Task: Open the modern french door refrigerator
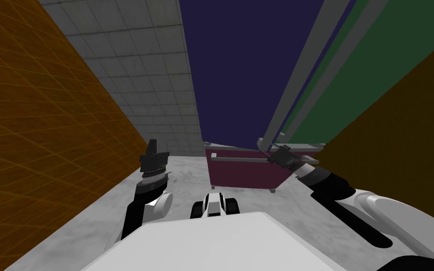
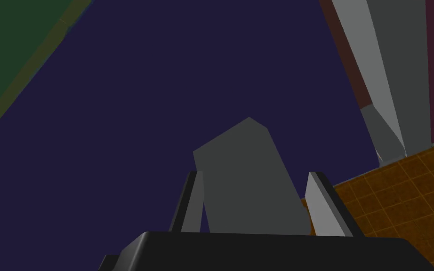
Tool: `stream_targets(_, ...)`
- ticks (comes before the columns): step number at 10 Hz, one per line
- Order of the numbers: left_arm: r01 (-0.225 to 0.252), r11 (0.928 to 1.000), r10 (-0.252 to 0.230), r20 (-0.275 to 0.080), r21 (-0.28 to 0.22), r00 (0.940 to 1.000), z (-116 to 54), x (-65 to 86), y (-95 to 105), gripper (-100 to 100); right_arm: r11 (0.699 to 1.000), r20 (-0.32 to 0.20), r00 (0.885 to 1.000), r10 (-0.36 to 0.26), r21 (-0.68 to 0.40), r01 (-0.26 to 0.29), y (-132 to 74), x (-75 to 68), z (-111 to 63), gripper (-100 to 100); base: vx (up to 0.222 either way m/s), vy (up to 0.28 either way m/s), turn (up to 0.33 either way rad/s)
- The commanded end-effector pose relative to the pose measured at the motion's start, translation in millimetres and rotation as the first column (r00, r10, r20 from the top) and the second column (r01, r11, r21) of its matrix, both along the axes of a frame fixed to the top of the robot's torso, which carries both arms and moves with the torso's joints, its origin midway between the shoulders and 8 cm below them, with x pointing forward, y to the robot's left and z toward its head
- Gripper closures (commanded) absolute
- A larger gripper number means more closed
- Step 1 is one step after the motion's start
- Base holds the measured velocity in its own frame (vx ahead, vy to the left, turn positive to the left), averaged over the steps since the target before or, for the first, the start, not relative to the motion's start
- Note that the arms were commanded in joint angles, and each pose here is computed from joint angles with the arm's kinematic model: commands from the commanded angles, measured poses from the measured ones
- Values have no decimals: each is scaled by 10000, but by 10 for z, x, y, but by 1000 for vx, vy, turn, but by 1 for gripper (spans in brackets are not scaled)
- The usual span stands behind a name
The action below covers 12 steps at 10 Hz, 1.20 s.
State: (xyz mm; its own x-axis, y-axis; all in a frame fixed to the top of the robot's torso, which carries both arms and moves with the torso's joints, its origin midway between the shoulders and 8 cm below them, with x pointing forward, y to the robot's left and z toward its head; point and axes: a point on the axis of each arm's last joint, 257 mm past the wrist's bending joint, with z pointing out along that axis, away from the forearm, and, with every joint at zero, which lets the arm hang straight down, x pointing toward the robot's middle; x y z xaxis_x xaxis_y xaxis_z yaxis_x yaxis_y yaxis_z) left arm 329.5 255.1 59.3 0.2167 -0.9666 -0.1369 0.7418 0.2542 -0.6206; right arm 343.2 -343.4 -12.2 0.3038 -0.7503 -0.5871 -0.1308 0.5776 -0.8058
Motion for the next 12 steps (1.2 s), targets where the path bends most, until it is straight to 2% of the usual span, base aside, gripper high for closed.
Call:
stream_targets(1, 0, 10000, 0, 0, 0, 10000, 0, 0, 0, 0, 9988, 9, 9988, -485, -17, 485, -151, -23, 19, 100, -89, 241, -144)
stream_targets(3, 0, 10000, 0, 0, 1, 10000, 0, 0, 0, 0, 9957, 4, 9957, -923, -39, 923, -296, -51, 31, 100, -92, 252, -172)
stream_targets(4, 0, 10000, 0, 0, 0, 10000, 0, 0, 0, 0, 9963, -37, 9963, -856, -34, 856, -279, -47, 4, 100, -51, 117, -84)
stream_targets(6, -1, 10000, 1, -2, 3, 10000, -1, 0, 1, 0, 9902, -109, 9902, -1395, -4, 1395, -457, -91, -20, 100, -18, 178, -142)
stream_targets(12, -1, 10000, 1, -1, 2, 10000, 0, 0, 0, 0, 9619, -90, 9619, -2733, -37, 2733, -893, -243, 6, 100, -24, 277, -162)
